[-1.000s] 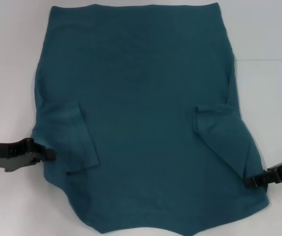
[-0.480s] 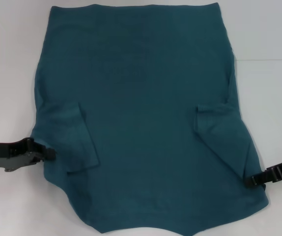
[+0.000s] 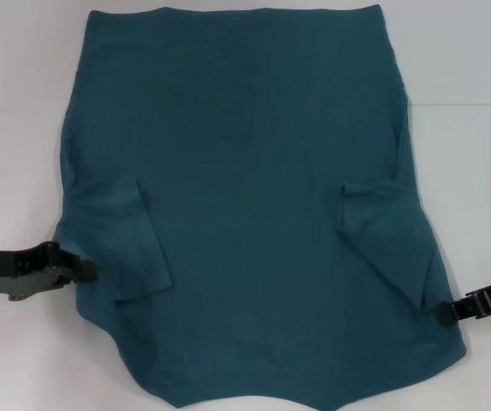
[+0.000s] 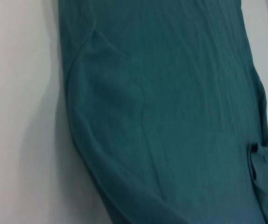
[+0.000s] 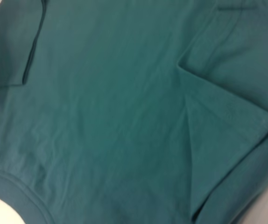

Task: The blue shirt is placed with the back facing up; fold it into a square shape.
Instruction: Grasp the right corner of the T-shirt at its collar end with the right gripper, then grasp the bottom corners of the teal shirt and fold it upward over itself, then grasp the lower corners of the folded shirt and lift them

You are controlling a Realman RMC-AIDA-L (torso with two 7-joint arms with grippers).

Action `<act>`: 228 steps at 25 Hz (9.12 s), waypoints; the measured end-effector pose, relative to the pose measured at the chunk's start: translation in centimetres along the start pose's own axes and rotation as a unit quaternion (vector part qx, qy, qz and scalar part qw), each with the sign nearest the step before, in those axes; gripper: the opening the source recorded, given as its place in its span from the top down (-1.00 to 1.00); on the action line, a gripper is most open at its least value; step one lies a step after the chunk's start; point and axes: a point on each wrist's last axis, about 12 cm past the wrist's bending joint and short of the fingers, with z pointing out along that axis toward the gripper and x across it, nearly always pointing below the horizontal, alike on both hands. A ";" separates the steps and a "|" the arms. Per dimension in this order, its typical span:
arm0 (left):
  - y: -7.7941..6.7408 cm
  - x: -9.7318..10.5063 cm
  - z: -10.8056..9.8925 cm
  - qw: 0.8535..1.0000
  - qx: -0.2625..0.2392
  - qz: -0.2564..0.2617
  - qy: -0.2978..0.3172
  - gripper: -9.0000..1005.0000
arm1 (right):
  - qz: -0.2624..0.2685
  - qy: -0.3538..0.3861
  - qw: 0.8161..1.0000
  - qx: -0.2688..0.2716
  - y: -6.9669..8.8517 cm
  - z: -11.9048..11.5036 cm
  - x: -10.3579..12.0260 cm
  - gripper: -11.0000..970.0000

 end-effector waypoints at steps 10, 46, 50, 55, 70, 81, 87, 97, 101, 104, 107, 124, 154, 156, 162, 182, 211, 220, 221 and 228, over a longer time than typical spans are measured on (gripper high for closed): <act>-0.6 0.8 -1.2 0.998 0.021 0.035 0.057 0.91 | 0.019 0.034 0.999 -0.033 -0.2 -2.1 1.4 0.89; -6.5 -8.6 5.0 0.989 -0.121 0.069 -0.050 0.83 | 0.136 -0.234 0.961 0.047 -2.3 -2.7 -5.6 0.83; -6.9 -9.3 6.4 0.983 -0.143 0.083 -0.086 0.83 | 0.133 -0.256 0.955 0.071 -2.1 -1.8 -7.5 0.82; -7.1 -10.1 7.6 0.971 -0.167 0.102 -0.138 0.82 | 0.125 -0.265 0.951 0.102 -1.8 -0.6 -9.2 0.81; -9.3 -12.5 8.5 0.955 -0.179 0.134 -0.195 0.79 | 0.071 -0.299 0.940 0.150 -0.2 -0.9 -13.6 0.79; -10.0 -12.8 9.7 0.947 -0.190 0.149 -0.213 0.76 | 0.065 -0.300 0.938 0.163 -0.3 -1.1 -14.4 0.77; -10.2 -12.6 10.0 0.945 -0.193 0.163 -0.206 0.75 | 0.063 -0.287 0.943 0.155 -0.2 -1.1 -14.5 0.76; -9.6 -11.8 10.4 0.949 -0.194 0.157 -0.192 0.73 | 0.091 -0.234 0.953 0.172 -1.1 -1.1 -13.7 0.67; -8.7 -11.4 9.5 0.955 -0.188 0.131 -0.189 0.59 | 0.109 -0.234 0.953 0.159 -1.8 -2.0 -12.6 0.37; -7.9 -10.8 8.3 0.961 -0.171 0.107 -0.188 0.22 | 0.131 -0.242 0.952 0.131 -2.5 -3.3 -11.0 0.09; -6.8 -9.7 6.5 0.967 -0.144 0.079 -0.195 -0.05 | 0.147 -0.253 0.953 0.082 -2.7 -4.2 -8.8 -0.20; -0.1 -3.9 2.2 0.978 -0.015 0.098 -0.185 -0.59 | 0.150 -0.356 0.907 -0.167 -2.6 -4.6 6.5 -0.46; 0.0 -3.6 6.6 0.973 -0.105 0.129 -0.163 -0.58 | 0.146 -0.366 0.905 -0.163 -2.6 -4.6 6.0 -0.46; 0.1 -3.6 6.6 0.972 -0.105 0.129 -0.163 -0.50 | 0.146 -0.366 0.904 -0.163 -2.6 -4.7 6.0 -0.46; 0.1 -3.7 6.5 0.972 -0.106 0.131 -0.164 -0.01 | 0.145 -0.365 0.906 -0.160 -2.7 -4.8 5.9 -0.46; -3.6 -6.6 5.5 0.981 -0.044 0.114 -0.149 0.90 | 0.097 -0.195 0.972 0.085 -4.6 -7.0 -3.9 -0.46; -3.3 -6.8 5.4 0.979 -0.054 0.107 -0.162 0.89 | 0.114 -0.168 0.971 0.126 -2.2 0.9 -6.8 -0.46; -3.3 -6.7 5.6 0.980 -0.054 0.105 -0.162 0.88 | 0.114 -0.162 0.972 0.129 -2.1 1.6 -6.6 -0.46; -3.3 -6.7 5.6 0.980 -0.054 0.105 -0.162 0.88 | 0.115 -0.163 0.971 0.130 -2.2 1.6 -6.6 -0.46; -3.3 -6.6 5.7 0.980 -0.053 0.104 -0.162 0.88 | 0.109 -0.161 0.972 0.133 -1.8 2.5 -6.4 -0.45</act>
